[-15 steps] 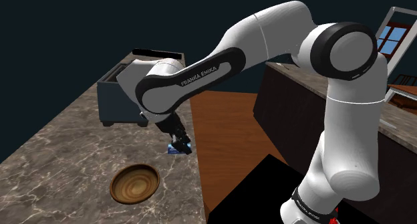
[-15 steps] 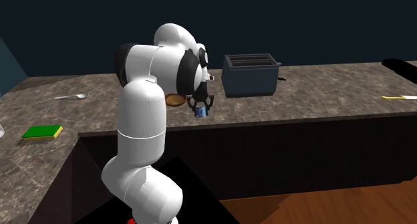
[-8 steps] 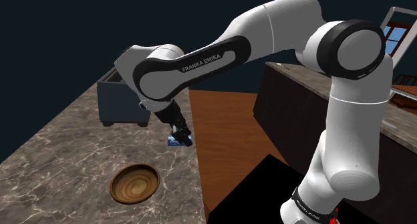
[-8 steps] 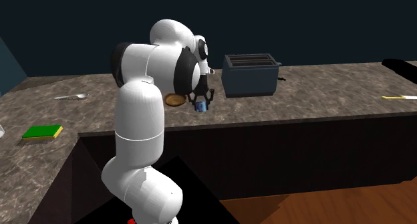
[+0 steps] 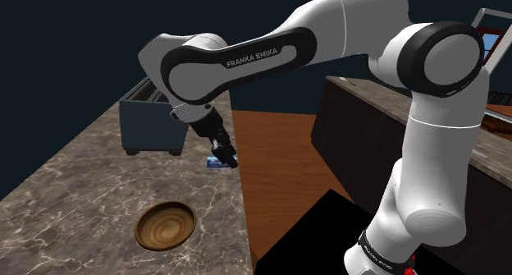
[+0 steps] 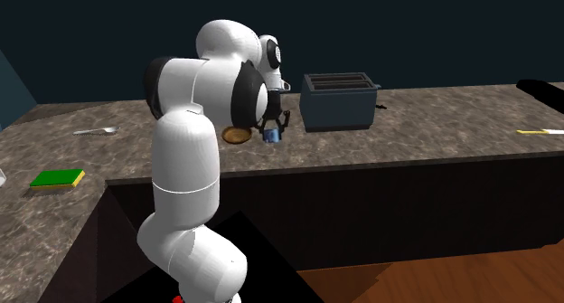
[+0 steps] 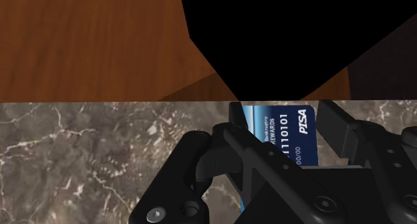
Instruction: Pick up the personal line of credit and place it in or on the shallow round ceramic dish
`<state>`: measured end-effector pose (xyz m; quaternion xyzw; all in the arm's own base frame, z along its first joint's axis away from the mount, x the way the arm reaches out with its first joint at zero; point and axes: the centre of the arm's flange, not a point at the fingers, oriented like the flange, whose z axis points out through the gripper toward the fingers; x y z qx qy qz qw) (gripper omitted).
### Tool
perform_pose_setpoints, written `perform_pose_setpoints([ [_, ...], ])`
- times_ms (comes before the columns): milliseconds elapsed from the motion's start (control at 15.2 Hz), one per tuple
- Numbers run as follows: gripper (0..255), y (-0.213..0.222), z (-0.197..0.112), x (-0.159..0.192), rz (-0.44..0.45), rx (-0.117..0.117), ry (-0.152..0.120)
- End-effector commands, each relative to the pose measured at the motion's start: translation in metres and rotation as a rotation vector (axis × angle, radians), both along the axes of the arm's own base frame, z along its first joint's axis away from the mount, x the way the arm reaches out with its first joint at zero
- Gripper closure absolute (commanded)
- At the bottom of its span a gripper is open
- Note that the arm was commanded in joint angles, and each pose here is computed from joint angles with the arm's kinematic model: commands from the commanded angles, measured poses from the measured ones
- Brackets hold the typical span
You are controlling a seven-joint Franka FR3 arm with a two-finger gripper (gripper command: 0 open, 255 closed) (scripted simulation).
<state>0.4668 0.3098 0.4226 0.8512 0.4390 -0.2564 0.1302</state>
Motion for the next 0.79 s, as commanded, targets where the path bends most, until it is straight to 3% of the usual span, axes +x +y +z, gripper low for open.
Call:
perform_pose_setpoints([
  [0, 255, 0.001, 0.006, 0.000, 0.000, 0.000, 0.000],
  [726, 255, 0.142, 0.019, -0.030, 0.000, 0.000, 0.000],
])
